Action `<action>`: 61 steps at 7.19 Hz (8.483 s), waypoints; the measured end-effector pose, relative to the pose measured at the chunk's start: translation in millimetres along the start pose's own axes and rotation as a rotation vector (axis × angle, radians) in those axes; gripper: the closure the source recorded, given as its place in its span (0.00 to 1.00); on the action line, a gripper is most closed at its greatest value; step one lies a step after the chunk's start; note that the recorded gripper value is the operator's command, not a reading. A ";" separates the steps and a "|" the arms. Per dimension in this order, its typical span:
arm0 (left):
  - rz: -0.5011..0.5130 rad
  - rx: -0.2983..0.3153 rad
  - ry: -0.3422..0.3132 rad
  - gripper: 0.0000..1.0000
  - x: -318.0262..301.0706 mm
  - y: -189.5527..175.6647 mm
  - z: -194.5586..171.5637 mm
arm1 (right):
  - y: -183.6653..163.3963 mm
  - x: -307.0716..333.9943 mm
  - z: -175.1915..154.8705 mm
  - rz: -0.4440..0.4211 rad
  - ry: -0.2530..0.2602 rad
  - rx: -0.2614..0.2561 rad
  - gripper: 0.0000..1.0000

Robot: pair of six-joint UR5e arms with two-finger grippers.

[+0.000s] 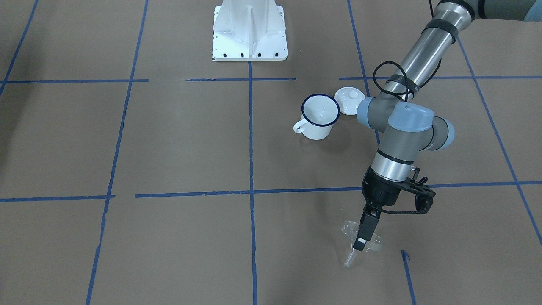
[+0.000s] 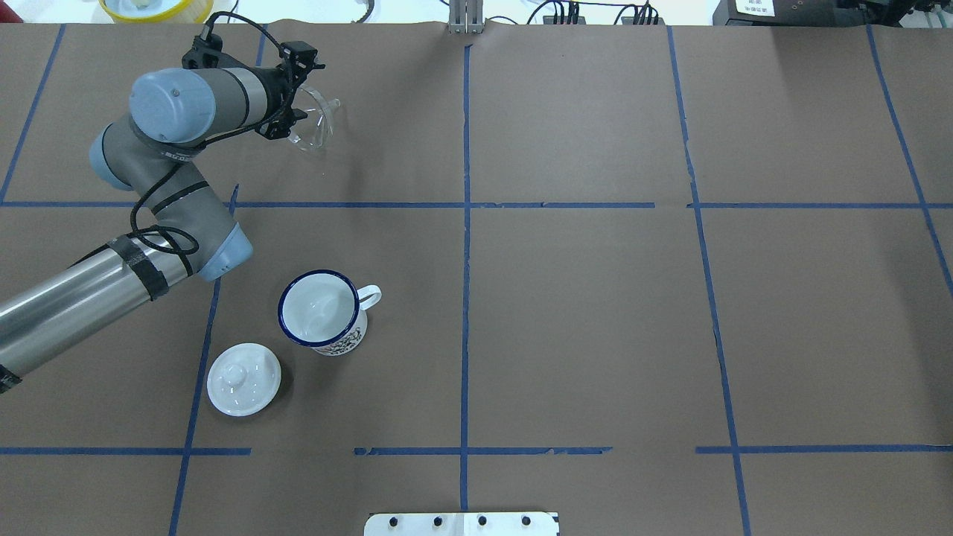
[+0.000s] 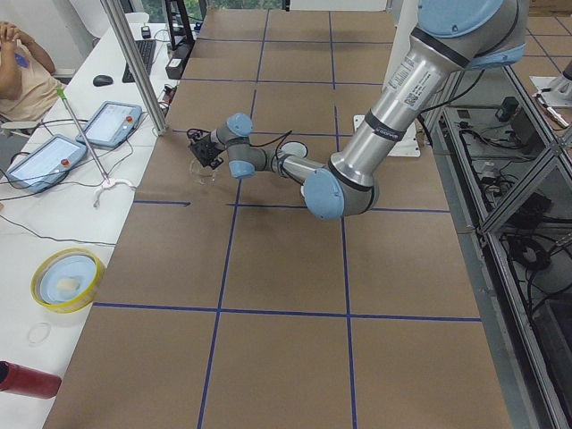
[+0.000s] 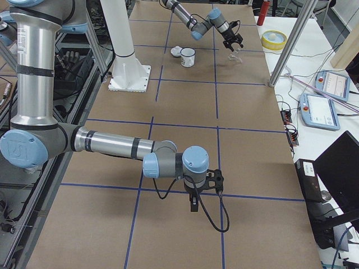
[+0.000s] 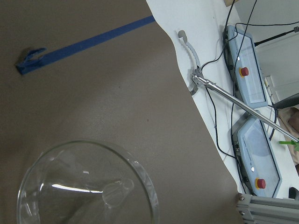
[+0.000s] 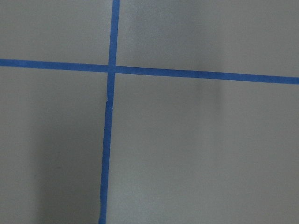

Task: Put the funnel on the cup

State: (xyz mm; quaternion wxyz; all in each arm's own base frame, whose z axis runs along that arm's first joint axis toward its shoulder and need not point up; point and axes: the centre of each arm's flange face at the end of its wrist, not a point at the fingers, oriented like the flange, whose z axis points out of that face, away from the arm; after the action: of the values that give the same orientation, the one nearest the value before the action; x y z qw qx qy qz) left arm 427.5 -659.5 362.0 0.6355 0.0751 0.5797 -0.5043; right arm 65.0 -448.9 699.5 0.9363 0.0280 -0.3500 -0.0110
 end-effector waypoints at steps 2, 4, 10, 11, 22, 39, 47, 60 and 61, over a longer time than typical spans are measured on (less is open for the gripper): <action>0.000 0.008 0.010 1.00 -0.7 -3.9 2.7 | -0.1 -0.3 -0.3 -0.001 0.000 0.001 0.00; 0.008 0.016 0.014 1.00 -1.4 -6.0 3.1 | 0.0 -0.1 -0.1 0.000 0.000 0.000 0.00; 0.038 -0.066 0.127 1.00 86.2 -6.6 -73.2 | 0.0 0.0 0.0 0.000 0.000 0.000 0.00; 0.037 -0.109 0.109 1.00 119.8 -6.3 -110.9 | 0.0 0.0 0.0 0.000 0.000 0.000 0.00; 0.481 -0.311 -0.785 1.00 77.4 163.1 -251.3 | -0.1 -0.3 -0.4 0.000 0.000 0.001 0.00; 0.574 -0.383 -0.749 0.00 -10.5 234.2 -165.6 | 0.0 0.1 0.1 0.000 0.000 0.000 0.00; 1.230 -0.417 -0.507 0.00 -59.5 -182.6 -304.8 | 0.1 0.2 0.2 0.000 0.000 0.000 0.00; 1.146 -0.550 -0.503 0.00 -235.6 -407.8 -383.5 | 0.0 0.1 0.2 0.000 0.000 0.000 0.00; 1.147 -0.550 -0.501 0.00 -235.3 -407.4 -383.7 | 0.1 0.1 0.2 0.000 0.000 0.000 0.00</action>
State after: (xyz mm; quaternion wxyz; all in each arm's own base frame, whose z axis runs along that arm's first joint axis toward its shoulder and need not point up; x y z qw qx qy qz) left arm -80.2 -463.7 631.1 0.9133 0.0872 0.3907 0.0756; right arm 65.0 -448.9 699.7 0.9363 0.0278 -0.3499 -0.0109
